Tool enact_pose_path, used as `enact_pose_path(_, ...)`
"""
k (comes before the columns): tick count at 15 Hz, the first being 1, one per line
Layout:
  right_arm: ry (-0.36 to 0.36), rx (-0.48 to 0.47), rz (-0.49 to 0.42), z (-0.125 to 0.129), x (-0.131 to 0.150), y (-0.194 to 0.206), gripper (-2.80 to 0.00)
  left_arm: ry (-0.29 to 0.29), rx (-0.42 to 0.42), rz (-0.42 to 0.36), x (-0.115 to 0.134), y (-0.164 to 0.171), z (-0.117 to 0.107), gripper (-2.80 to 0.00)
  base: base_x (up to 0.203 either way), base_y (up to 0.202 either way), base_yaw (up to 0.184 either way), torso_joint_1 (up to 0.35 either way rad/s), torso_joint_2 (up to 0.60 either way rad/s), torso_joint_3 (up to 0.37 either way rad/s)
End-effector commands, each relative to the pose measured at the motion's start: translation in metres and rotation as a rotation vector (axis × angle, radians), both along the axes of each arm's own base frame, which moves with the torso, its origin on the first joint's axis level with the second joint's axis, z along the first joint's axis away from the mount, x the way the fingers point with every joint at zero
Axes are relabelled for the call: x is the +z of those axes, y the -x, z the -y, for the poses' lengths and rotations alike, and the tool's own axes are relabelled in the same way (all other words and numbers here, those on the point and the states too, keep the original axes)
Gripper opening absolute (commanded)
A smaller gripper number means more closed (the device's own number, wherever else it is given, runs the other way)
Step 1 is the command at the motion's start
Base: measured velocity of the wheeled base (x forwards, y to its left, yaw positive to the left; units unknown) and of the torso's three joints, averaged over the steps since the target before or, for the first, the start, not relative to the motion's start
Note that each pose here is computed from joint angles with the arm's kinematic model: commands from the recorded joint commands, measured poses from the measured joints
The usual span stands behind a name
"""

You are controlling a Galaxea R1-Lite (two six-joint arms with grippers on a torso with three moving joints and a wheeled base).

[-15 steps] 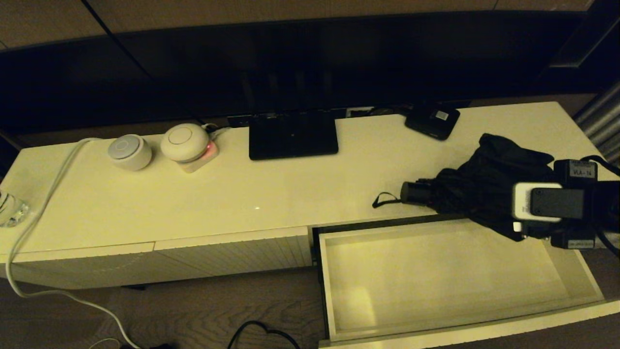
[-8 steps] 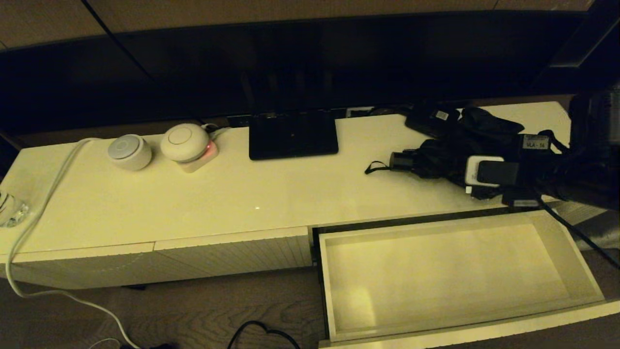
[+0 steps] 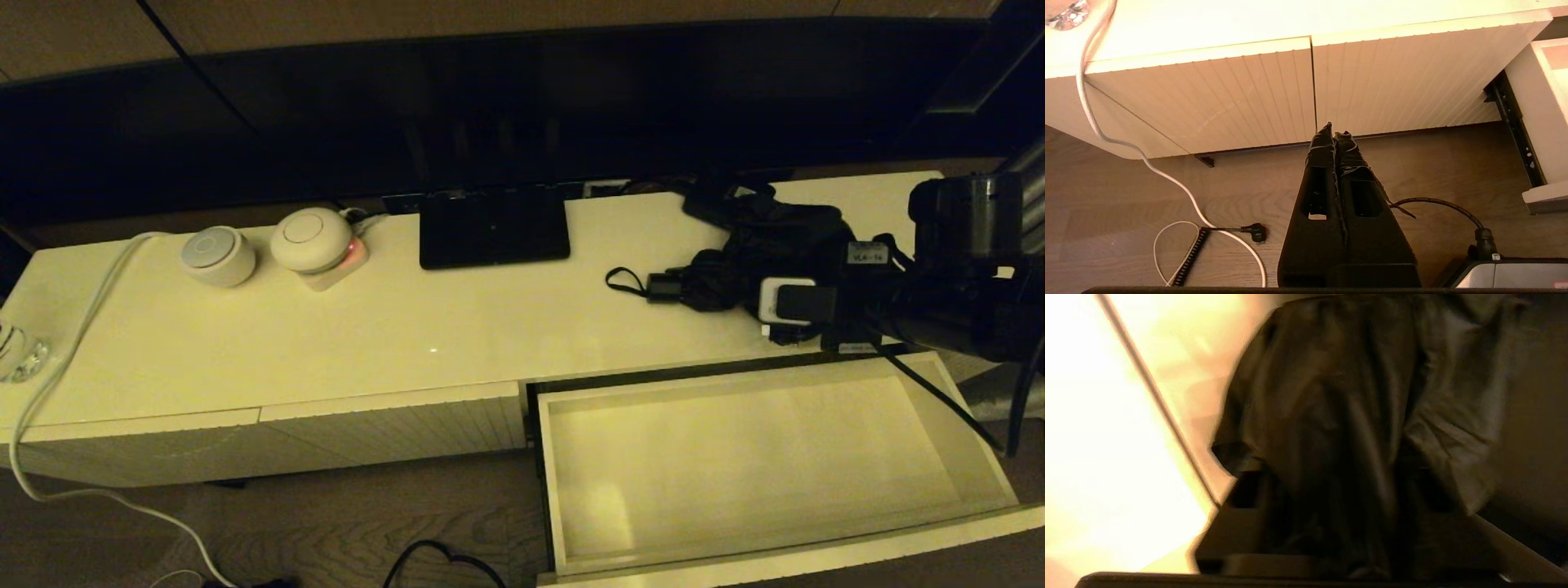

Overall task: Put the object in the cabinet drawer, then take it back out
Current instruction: Take the umbrella out of the drawer and put it on the table

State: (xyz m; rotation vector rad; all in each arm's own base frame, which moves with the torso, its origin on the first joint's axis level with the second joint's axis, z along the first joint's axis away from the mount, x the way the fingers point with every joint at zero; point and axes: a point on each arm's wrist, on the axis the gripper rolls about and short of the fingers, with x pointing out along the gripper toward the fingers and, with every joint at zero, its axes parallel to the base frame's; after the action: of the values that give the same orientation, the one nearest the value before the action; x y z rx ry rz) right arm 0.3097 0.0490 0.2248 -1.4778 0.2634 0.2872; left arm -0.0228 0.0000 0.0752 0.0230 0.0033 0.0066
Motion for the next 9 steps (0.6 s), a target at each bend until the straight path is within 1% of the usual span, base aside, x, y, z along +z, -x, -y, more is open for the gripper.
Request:
enact_pose_path(1,0.003,0.004,0.038,0.000,0.012,0.006,0.00,0.000,0.001,-0.003,-0.001,0.000,0.000,-2.80,0.000,0.000,0.000,0.000,0.00,0.000)
enact_pose_path(3,-0.001,0.010,0.079,0.002,0.029,0.022,0.00,0.000,0.001,-0.003,-0.001,0.000,0.000,-2.80,0.000,0.000,0.000,0.000,0.00,0.000)
enact_pose_path(5,0.020,0.026,0.107,0.005,0.046,0.046,0.00,0.000,0.001,-0.003,-0.001,0.000,0.000,-2.80,0.000,0.000,0.000,0.000,0.00,0.000)
enact_pose_path(6,0.036,0.034,0.091,0.008,0.051,0.061,0.00,0.000,0.001,-0.003,-0.001,0.000,0.000,-2.80,0.000,0.000,0.000,0.000,0.00,0.000)
enact_pose_path(7,0.048,0.042,0.049,0.009,0.052,0.076,0.00,0.000,0.001,-0.003,-0.001,0.000,0.000,-2.80,0.000,0.000,0.000,0.000,0.00,0.000)
enact_pose_path(9,0.063,0.054,-0.060,0.013,0.042,0.104,0.00,0.000,0.001,-0.003,-0.001,0.000,0.000,-2.80,0.000,0.000,0.000,0.000,0.00,0.000)
